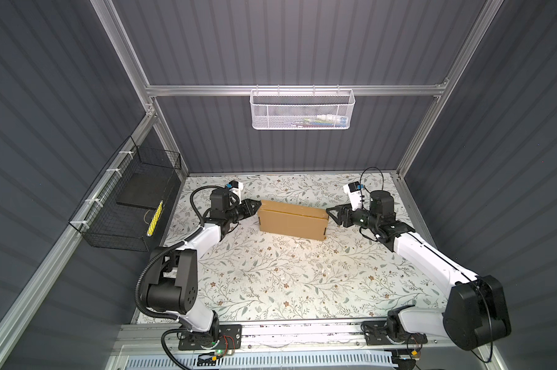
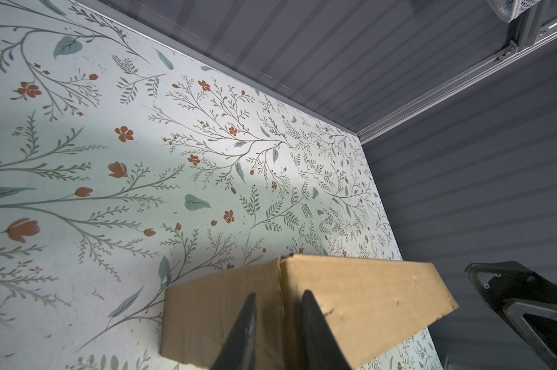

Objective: Fold the paper box
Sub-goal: 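Lower the right gripper onto the box's far end and grip its edge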

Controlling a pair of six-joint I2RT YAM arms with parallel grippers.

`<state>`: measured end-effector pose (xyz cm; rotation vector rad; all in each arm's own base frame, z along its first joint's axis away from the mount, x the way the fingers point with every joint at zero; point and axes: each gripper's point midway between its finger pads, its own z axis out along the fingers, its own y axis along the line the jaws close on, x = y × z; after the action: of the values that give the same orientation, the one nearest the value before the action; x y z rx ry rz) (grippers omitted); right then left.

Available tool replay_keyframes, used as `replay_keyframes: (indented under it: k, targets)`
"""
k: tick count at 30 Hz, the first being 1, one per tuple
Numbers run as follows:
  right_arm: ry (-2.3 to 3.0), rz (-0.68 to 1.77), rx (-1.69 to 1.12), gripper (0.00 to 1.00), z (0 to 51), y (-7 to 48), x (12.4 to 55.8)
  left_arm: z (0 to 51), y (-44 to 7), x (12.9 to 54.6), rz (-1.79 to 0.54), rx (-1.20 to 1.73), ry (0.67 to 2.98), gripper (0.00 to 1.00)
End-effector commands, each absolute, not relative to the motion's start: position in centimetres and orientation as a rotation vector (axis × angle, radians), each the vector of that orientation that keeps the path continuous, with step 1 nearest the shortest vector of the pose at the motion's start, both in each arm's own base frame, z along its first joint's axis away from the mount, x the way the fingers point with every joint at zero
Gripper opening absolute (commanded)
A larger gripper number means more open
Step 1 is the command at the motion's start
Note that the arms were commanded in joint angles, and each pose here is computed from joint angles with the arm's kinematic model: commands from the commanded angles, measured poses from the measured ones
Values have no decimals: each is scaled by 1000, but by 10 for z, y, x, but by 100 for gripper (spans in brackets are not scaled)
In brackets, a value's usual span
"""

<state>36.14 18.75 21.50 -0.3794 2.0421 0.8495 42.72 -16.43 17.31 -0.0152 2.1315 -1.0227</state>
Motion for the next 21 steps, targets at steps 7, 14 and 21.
replay_keyframes:
  k: [7,14,21]
  targets:
    - [2064,875,-321,49,205,187,367,147,-158,416,-991,-50,2244,25]
    - [2091,890,-296,47,194,187,369,147,-158,416,-991,-49,2243,25]
    - [2115,892,-284,46,182,187,369,146,-159,416,-994,-52,2246,25]
